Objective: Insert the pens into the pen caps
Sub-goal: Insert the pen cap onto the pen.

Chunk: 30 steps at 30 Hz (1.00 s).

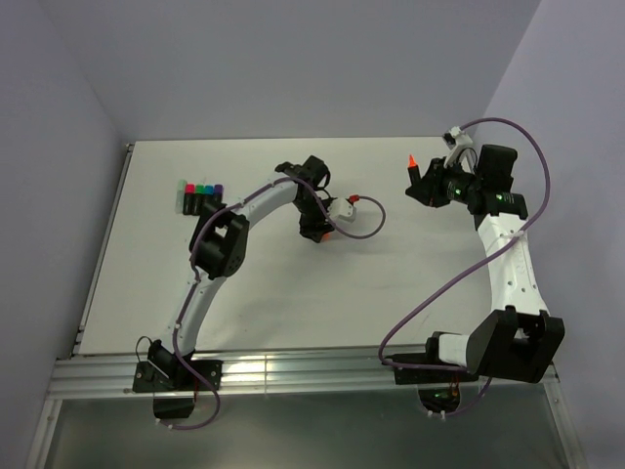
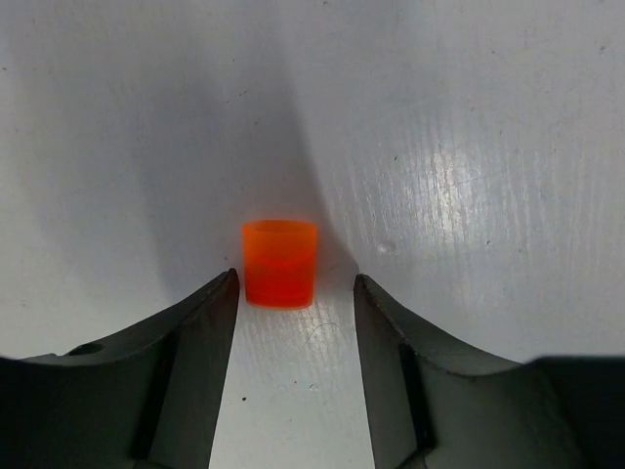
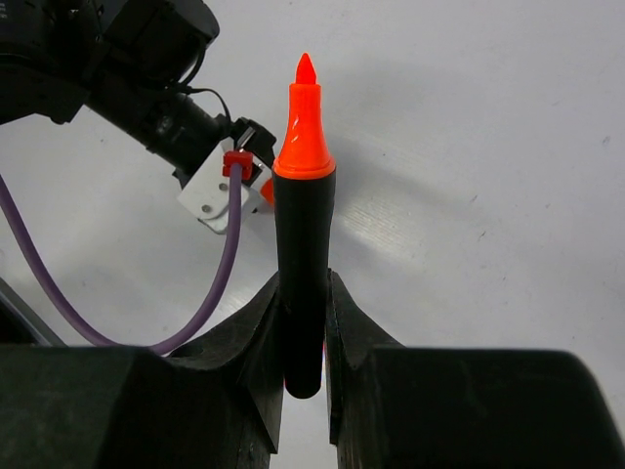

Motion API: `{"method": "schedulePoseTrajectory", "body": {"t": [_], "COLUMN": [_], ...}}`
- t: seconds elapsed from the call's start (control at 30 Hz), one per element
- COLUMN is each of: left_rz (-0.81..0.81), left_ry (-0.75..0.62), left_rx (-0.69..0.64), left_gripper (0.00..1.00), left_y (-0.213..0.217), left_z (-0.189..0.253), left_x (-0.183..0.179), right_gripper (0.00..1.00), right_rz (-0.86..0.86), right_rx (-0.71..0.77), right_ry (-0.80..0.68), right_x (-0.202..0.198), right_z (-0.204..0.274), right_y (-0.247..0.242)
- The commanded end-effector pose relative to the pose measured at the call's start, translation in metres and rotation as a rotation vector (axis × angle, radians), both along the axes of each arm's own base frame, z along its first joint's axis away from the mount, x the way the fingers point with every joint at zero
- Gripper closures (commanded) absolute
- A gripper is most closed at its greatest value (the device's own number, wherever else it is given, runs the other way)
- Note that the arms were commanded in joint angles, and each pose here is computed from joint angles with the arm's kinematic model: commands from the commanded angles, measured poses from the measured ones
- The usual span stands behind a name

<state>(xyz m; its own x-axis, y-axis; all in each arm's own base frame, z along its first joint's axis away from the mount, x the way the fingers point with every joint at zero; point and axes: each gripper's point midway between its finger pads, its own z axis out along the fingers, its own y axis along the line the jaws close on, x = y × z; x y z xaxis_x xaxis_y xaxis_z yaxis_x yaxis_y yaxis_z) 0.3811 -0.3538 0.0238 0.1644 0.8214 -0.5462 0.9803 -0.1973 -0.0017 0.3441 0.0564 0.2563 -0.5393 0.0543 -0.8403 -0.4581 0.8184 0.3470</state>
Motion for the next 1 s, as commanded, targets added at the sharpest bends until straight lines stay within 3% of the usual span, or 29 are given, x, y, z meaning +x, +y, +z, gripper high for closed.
{"method": "schedulePoseTrajectory", "body": {"t": [0.0, 0.3, 0.37, 0.5, 0.6, 0.8, 0.93, 0.97], "left_rz": [-0.024, -0.031, -0.029, -0.030, -0.034, -0.022, 0.033, 0.067], "left_ry": [0.020, 0.029, 0.030, 0.006, 0.004, -0.047, -0.129, -0.160], "left_rx": [0.008, 0.029, 0.043, 0.071, 0.079, 0.092, 0.094, 0.122], "left_gripper": [0.44, 0.51, 0.43, 0.39, 0.46, 0.70, 1.00, 1.00], "left_y": [-0.004, -0.005, -0.004, -0.005, -0.005, 0.001, 0.008, 0.015], "left_z": [-0.007, -0.015, -0.018, -0.022, -0.022, -0.016, 0.012, 0.016], "left_x": [-0.007, -0.016, -0.020, -0.021, -0.023, -0.018, -0.010, -0.007], "right_gripper": [1.00, 1.00, 1.00, 1.00, 1.00, 1.00, 1.00, 1.00], "right_rz": [-0.004, 0.003, 0.006, 0.009, 0.007, 0.009, 0.033, 0.041], "right_rx": [-0.023, -0.029, -0.031, -0.029, -0.028, -0.030, 0.028, 0.038], "right_ry": [-0.024, -0.021, -0.019, -0.021, -0.019, -0.021, 0.007, 0.013], "right_x": [0.004, 0.003, 0.002, 0.001, 0.000, -0.004, -0.009, -0.010], "right_z": [0.006, 0.010, 0.010, 0.012, 0.012, 0.013, 0.012, 0.012], "right_y": [-0.005, -0.005, -0.004, -0.004, -0.004, -0.003, 0.005, 0.008]}}
